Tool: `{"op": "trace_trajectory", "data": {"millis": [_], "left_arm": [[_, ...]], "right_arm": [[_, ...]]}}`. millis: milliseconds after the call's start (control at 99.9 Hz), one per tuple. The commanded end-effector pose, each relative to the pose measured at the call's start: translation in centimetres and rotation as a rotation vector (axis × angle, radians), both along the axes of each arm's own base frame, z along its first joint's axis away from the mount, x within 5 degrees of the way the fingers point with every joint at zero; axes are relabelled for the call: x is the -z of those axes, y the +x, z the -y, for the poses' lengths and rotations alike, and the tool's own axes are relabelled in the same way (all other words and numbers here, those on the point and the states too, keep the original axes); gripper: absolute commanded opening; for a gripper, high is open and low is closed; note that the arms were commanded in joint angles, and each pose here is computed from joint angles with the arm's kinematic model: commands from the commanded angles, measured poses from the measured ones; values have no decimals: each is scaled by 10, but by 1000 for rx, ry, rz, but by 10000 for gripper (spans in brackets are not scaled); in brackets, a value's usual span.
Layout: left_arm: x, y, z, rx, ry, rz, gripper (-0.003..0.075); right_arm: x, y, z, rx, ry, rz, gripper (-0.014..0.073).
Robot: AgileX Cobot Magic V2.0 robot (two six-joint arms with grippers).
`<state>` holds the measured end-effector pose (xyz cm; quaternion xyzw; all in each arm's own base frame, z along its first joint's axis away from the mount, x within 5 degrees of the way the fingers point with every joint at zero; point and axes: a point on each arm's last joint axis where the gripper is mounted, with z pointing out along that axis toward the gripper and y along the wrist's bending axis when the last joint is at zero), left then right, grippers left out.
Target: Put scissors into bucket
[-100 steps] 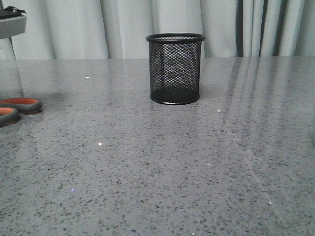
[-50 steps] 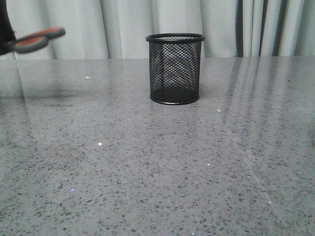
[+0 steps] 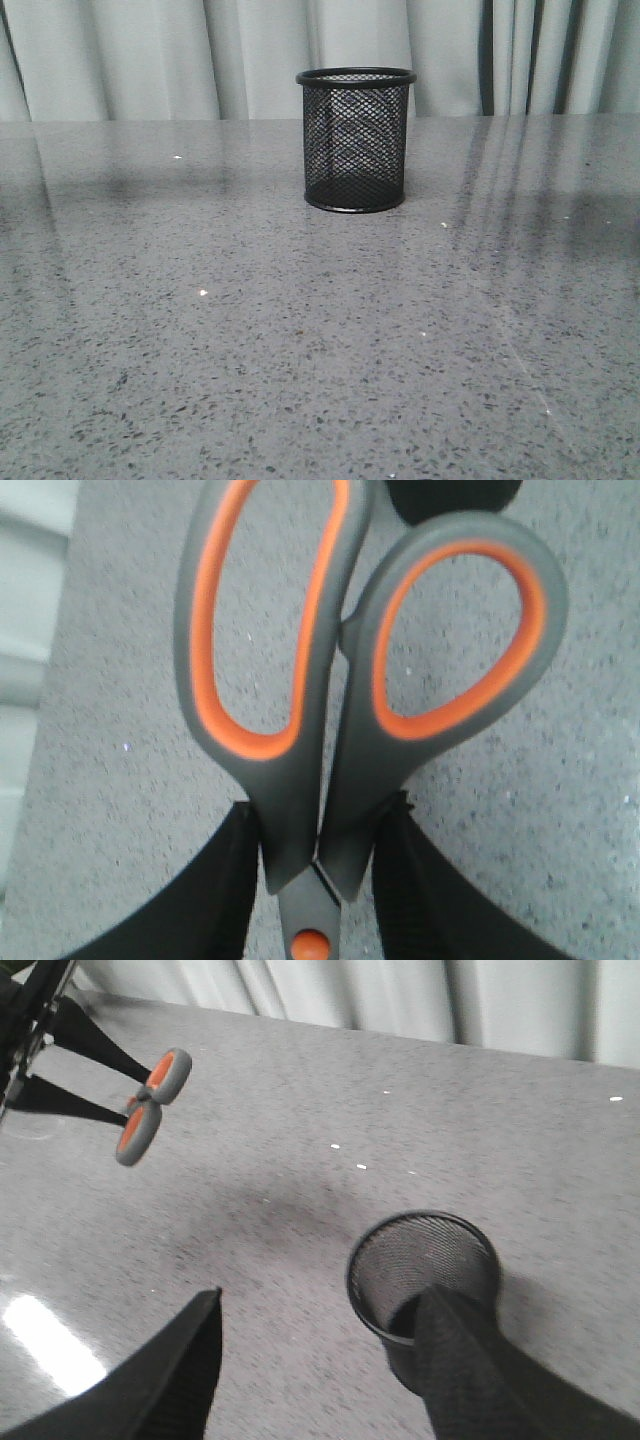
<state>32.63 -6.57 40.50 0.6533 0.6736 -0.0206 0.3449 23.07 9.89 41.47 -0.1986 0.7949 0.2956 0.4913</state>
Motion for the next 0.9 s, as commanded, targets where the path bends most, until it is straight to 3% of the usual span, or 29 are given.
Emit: {"op": "trace_trajectory", "data": {"millis": [0,310,891], "left_arm": [[-31,-18,9,27,-96,73,114],[-34,-23,38,101,-110,106,114],[-47,-30,66,158,-143,195,114]], "right_arm": [[-22,12,-8,-35,88,26,384],[-30,55,-33,-192,262,-75,384],[-15,71,-57,-292,282,-160,384]]}}
